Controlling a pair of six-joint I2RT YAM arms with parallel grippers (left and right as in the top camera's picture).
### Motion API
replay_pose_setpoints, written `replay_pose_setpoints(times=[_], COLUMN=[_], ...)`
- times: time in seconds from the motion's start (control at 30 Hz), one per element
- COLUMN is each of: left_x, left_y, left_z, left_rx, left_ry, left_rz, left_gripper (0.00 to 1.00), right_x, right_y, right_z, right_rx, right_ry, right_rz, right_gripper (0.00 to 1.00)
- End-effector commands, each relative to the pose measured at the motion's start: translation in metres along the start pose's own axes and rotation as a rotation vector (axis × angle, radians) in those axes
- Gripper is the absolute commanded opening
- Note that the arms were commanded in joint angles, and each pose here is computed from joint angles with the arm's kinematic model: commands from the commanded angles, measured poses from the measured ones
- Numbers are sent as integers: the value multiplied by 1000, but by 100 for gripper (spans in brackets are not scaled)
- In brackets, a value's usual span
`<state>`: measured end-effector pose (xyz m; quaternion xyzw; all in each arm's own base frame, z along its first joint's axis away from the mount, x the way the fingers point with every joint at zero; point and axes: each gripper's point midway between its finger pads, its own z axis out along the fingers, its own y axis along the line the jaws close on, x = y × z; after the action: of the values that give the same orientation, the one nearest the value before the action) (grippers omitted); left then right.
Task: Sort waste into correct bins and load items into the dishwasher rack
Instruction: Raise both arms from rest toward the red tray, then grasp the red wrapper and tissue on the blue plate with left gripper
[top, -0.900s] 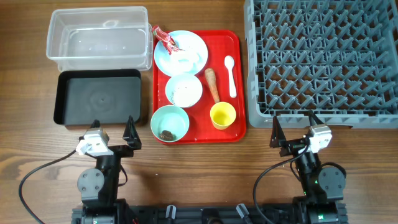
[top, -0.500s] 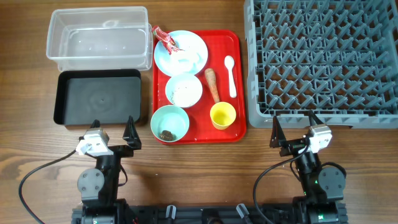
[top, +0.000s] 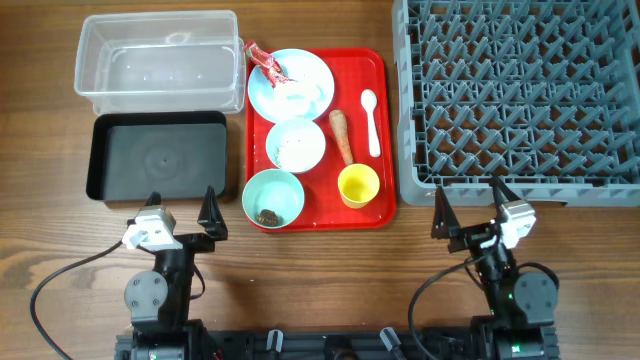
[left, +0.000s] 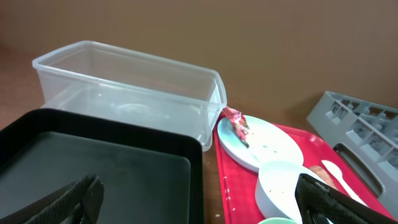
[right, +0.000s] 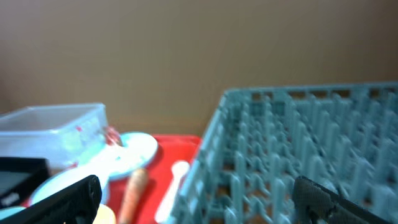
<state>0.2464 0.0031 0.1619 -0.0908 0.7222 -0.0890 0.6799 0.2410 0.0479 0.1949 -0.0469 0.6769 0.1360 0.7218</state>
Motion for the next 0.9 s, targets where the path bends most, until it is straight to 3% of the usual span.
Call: replay_pose_setpoints(times=[0.0,0.13,0.27,0.4,0.5,0.57,0.63,0.8,0.87], left_x=[-19,-67,-125,-179,-190,-179,-140,20,51], left_y=[-12,-26,-41,-57,-87,-111,-128,-160,-168], left_z=[-1,-7,10,65,138,183,234,294,299], left_rx=[57,79,76,71,140,161,97,124,169], left_ry=[-77,-135,-101,60,286,419,608,910,941], left_rz=[23,31,60,77,98,146,195,270,320], left_gripper=[100,100,100,100,100,100,100,100,100], right_x=[-20,-74,-120,-142,-146,-139,-128,-84,-71], right_y=[18,26,34,35,30,27,23,16,15], right_z=[-2,-1,28,71,101,116,130,136,131], right_rx=[-94,-99,-140,-167,-157,-153,-146,-100,-89], right_ry=[-45,-93,-28,146,305,405,475,627,683], right_rz=[8,-53,-95,-101,-55,-25,-2,148,175], right_gripper=[100,100,100,100,100,100,100,100,100])
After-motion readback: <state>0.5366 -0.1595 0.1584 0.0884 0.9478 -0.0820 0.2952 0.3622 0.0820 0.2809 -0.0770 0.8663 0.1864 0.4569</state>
